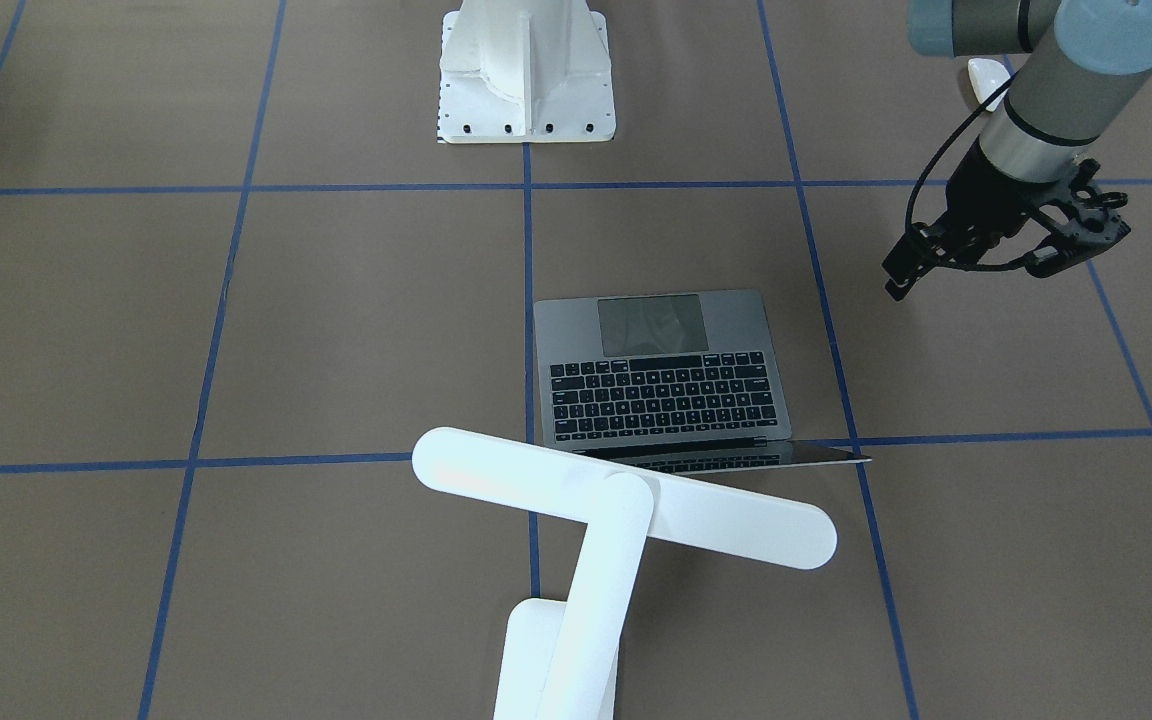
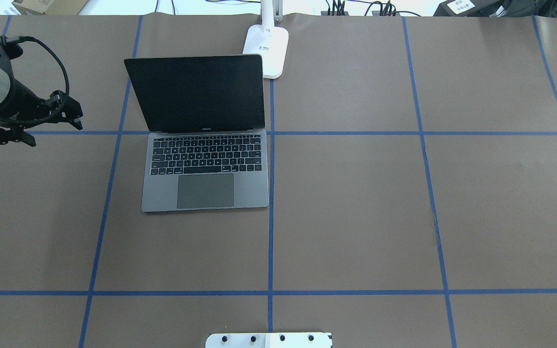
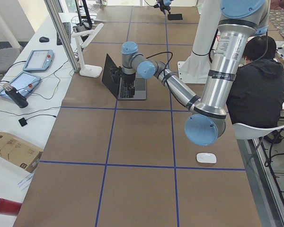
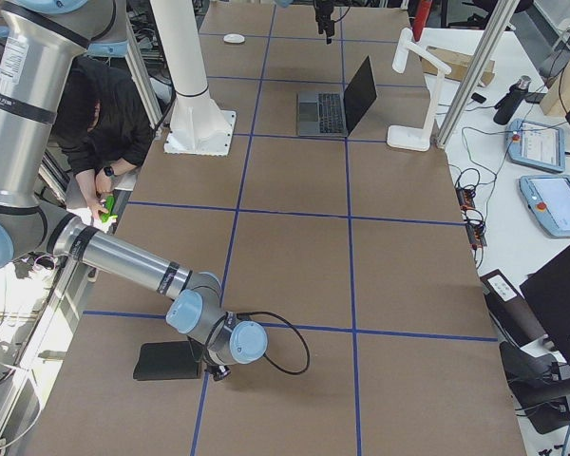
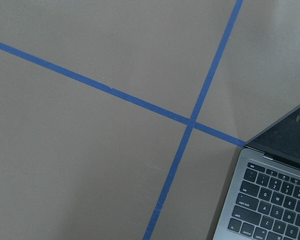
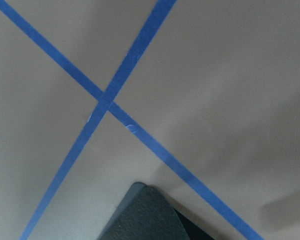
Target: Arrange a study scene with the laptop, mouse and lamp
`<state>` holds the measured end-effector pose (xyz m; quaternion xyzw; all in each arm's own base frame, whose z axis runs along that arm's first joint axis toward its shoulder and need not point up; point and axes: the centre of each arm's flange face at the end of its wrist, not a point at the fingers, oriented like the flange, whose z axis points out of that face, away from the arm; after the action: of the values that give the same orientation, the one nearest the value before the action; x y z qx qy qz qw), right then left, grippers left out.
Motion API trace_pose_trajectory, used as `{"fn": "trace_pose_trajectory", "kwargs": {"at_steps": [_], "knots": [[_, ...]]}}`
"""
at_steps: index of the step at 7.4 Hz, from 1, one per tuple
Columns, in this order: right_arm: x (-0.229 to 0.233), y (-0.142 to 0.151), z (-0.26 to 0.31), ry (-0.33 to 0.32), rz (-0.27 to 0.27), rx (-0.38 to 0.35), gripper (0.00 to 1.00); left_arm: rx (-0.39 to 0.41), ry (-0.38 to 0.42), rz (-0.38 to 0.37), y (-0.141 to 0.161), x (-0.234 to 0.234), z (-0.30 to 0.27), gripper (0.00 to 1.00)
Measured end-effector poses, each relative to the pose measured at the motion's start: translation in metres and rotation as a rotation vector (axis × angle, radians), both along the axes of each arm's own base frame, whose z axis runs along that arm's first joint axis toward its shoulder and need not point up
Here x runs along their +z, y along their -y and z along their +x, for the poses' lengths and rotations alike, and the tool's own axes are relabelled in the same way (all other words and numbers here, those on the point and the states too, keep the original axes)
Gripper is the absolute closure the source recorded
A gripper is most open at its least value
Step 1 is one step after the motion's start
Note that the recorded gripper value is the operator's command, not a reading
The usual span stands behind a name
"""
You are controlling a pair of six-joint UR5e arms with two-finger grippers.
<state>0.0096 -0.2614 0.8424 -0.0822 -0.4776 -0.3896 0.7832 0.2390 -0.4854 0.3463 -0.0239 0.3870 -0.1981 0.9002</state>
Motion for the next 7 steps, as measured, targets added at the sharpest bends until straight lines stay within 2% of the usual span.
{"fn": "trace_pose_trajectory", "kwargs": {"at_steps": [7], "knots": [[0.005,-0.011,-0.004,0.029,-0.025,0.002,0.00,-0.001,0.002,0.001,0.000,0.000,0.001,0.00]]}}
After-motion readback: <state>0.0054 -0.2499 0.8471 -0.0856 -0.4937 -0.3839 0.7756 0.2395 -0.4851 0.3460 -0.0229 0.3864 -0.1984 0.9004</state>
